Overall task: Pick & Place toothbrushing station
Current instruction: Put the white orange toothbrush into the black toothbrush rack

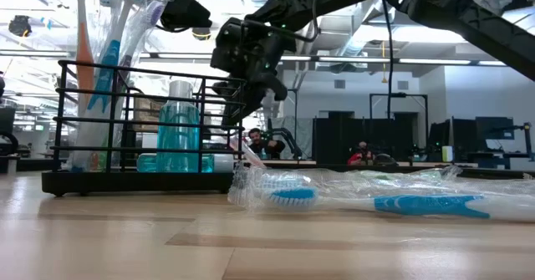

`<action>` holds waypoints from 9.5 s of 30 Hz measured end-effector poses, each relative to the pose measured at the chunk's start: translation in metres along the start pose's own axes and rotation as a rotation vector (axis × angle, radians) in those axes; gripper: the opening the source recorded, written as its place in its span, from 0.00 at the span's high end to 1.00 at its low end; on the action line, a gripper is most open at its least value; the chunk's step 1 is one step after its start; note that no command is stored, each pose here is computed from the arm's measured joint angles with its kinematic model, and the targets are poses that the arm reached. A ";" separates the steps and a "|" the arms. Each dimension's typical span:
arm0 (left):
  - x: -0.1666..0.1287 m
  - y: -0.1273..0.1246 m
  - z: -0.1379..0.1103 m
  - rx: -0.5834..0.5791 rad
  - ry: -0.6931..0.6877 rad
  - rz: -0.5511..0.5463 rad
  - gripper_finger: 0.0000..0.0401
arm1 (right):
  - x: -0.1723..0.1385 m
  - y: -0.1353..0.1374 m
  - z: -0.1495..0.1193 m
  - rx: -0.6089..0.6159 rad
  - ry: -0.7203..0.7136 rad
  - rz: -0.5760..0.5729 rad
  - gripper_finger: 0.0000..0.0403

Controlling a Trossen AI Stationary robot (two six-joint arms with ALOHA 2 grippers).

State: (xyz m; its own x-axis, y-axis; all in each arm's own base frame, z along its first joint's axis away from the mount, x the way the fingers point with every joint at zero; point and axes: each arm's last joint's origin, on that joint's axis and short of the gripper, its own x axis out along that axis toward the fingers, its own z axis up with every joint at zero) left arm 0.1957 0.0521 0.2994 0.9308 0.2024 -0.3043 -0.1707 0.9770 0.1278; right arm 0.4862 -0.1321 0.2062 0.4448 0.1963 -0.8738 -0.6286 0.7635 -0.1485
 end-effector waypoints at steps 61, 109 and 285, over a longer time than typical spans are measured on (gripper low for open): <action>-0.001 0.002 0.014 0.009 -0.147 0.024 0.56 | -0.156 0.012 0.028 0.074 -0.391 -0.070 1.00; -0.004 0.004 0.026 0.014 -0.269 0.043 0.56 | -0.191 0.030 0.080 0.124 -0.554 -0.308 1.00; -0.036 0.000 -0.011 -0.085 -0.097 0.108 0.85 | -0.145 0.034 0.067 0.254 -0.564 0.121 0.99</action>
State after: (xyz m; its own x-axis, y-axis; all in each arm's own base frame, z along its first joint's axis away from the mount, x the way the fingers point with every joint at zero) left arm 0.1584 0.0452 0.2996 0.9316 0.3035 -0.1999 -0.2947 0.9528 0.0731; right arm 0.4429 -0.0929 0.3591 0.6915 0.5322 -0.4884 -0.5555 0.8240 0.1115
